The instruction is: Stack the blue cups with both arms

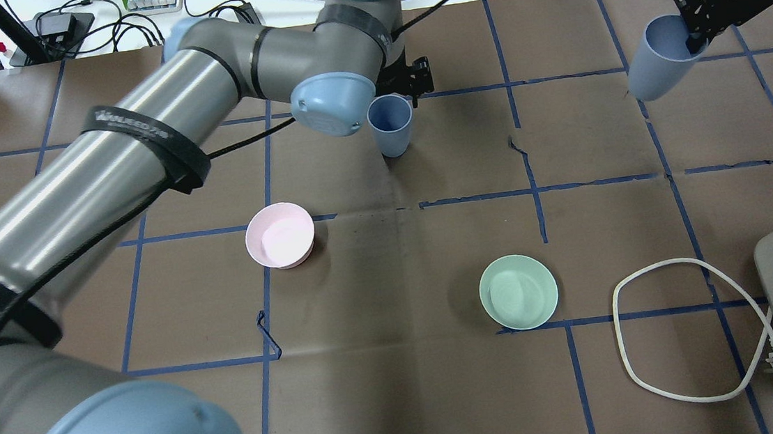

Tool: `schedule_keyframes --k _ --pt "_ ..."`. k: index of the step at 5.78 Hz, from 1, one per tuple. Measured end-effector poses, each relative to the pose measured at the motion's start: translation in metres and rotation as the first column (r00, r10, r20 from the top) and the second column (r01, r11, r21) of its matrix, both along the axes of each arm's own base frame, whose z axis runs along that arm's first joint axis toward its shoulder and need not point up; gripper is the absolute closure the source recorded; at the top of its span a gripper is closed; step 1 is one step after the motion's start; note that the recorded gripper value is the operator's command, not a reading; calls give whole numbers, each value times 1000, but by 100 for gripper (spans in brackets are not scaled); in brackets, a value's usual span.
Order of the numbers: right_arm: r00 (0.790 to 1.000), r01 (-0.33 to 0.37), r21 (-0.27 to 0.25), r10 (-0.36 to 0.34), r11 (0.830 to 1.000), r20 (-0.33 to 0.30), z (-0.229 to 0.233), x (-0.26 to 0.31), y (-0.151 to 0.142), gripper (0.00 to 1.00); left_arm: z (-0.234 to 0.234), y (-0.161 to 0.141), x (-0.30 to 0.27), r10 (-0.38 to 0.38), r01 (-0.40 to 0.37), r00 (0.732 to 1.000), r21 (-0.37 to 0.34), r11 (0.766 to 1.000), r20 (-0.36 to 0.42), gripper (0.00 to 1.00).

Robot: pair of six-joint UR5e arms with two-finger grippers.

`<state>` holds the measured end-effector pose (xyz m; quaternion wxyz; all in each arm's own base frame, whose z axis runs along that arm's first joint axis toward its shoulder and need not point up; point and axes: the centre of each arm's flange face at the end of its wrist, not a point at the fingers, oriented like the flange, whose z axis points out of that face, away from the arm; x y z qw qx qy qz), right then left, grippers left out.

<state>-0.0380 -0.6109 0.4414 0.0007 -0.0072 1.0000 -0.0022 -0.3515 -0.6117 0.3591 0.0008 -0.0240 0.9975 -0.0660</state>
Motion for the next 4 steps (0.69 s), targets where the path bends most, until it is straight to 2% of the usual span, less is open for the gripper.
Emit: schedule_keyframes --k 1,2,3,4 --pt "1000 26 -11 -26 1000 -2 2 38 -4 92 52 18 41 -66 64 998 48 997 24 2" --pt "997 73 -34 -73 997 -2 11 101 -4 92 101 39 91 -140 137 989 79 987 35 1" --pt "992 127 -53 -127 990 6 17 172 -3 92 139 65 131 -178 174 983 88 981 35 1" --pt "984 180 -60 -179 982 18 16 244 0 92 160 91 161 -165 162 986 87 983 30 1"
